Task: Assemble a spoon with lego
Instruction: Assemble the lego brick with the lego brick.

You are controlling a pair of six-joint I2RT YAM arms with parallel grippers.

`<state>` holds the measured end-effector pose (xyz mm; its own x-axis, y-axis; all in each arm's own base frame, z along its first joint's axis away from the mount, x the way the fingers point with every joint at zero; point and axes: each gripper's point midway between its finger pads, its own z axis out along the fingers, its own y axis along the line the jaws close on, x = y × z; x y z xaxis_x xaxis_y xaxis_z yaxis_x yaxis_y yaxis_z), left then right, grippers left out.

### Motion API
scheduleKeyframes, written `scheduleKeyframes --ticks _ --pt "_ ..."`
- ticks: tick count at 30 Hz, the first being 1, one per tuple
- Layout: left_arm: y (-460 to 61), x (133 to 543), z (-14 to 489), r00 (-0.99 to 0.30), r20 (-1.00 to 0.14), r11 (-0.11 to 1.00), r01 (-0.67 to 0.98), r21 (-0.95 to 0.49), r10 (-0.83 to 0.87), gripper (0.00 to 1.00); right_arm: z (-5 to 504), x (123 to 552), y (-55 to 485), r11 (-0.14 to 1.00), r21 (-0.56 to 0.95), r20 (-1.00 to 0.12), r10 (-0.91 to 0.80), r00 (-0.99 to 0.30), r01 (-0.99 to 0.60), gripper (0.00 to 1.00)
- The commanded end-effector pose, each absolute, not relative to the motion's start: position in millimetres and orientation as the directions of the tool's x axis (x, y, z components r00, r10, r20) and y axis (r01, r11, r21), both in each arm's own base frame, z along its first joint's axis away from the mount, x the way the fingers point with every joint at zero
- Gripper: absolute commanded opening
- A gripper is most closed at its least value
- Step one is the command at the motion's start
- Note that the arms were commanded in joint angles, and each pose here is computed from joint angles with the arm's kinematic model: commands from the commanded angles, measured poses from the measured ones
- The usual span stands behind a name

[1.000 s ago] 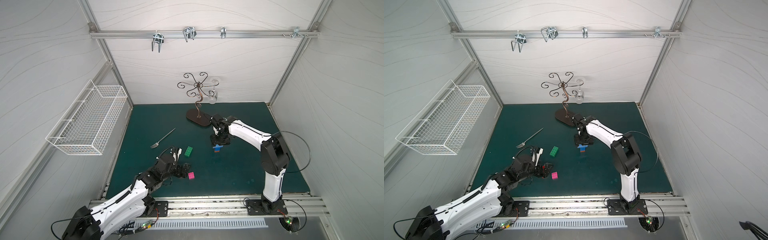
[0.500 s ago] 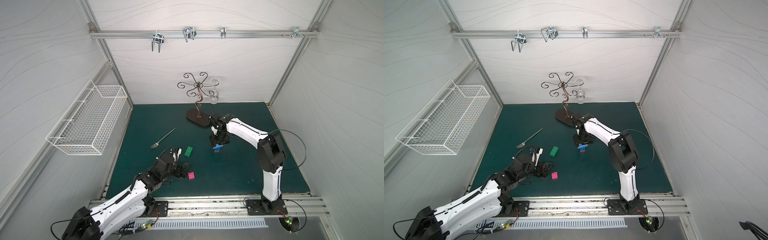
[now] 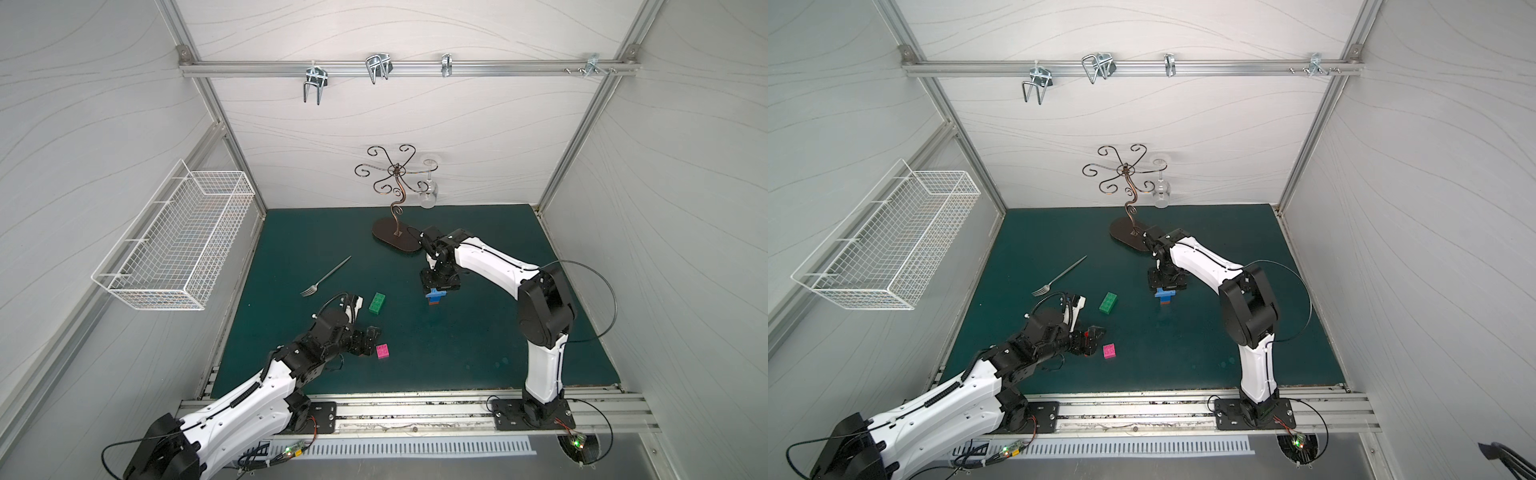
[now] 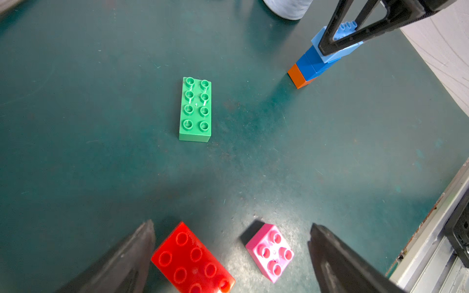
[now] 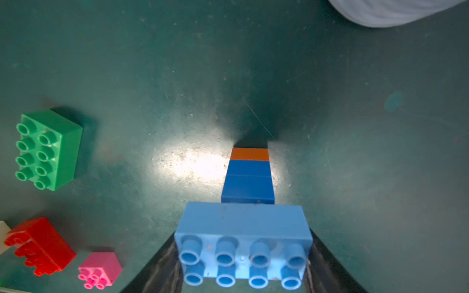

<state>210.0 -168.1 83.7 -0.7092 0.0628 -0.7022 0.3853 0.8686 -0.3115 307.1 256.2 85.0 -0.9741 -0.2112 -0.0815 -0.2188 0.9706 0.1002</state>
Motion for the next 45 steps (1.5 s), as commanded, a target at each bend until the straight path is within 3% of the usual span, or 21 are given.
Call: scheduleKeyframes --ticks 1,26,45 --pt "-170.0 215.1 94.5 -0.681 -0.73 0.867 0.393 -0.306 0.051 1.0 74.6 290.0 251.3 0.978 0.094 0.003 -0.185 -0.983 -0.184 0.59" --pt "-169.8 216.3 92.9 -0.683 -0.728 0.871 0.391 -0.297 0.059 1.0 93.3 309.1 250.8 0.965 0.08 -0.047 -0.245 -0.968 -0.248 0.59" --pt "-169.5 215.8 91.6 -0.687 -0.724 0.872 0.39 -0.296 0.062 1.0 72.1 307.2 246.1 0.966 0.057 -0.014 -0.251 -0.968 -0.251 0.6"
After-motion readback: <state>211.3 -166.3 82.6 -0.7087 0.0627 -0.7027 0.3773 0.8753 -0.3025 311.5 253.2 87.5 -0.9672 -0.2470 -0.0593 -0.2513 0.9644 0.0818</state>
